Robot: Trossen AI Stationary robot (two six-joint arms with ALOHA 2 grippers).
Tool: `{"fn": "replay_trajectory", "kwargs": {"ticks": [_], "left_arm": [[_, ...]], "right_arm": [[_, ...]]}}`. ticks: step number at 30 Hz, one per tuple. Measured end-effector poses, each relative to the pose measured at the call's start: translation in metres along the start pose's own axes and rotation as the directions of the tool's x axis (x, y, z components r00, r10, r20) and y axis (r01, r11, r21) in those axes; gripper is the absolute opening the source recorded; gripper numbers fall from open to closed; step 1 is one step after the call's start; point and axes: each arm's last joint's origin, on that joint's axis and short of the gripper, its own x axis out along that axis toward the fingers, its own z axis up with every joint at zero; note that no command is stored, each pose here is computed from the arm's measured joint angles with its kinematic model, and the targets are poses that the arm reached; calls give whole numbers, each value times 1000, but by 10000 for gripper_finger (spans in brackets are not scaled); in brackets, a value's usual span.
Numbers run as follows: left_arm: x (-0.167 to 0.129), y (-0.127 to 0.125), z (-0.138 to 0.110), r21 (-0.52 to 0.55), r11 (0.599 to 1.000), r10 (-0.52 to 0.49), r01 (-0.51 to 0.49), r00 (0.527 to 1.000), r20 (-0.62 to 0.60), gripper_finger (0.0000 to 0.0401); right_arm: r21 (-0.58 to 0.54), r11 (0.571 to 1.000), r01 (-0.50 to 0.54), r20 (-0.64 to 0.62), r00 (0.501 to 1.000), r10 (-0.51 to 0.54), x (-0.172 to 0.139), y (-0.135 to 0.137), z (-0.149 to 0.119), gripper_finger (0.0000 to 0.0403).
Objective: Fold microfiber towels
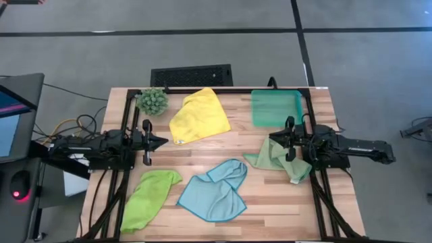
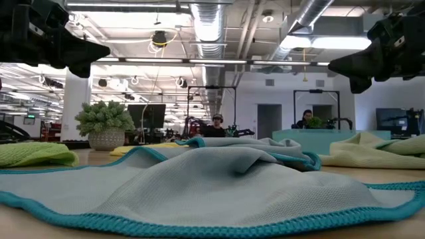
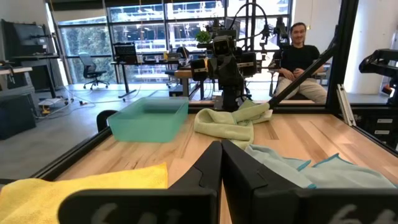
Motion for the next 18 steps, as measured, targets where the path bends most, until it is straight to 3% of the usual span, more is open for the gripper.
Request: {"fn": "replay_trajectory", "kwargs": {"ticks": [8, 11, 14, 18], "left_arm": [[0, 0, 0, 36, 999, 2, -2, 1000, 4, 0], [0, 1, 2, -180, 983, 42, -37, 999, 23, 0], [0, 2, 2, -395, 917, 64, -52, 998, 17, 0], [0, 2, 1, -487, 872, 62, -49, 998, 9, 0]], "right_arm": [[0, 1000, 0, 0, 1000, 0, 0, 0, 0, 67], [-2, 1000, 1, 0, 1000, -1, 0, 0, 0, 67], [-8, 1000, 4, 1, 1000, -4, 0, 0, 0, 67], [-33, 999, 26, 12, 1000, -26, 0, -1, 1, 67]]}}
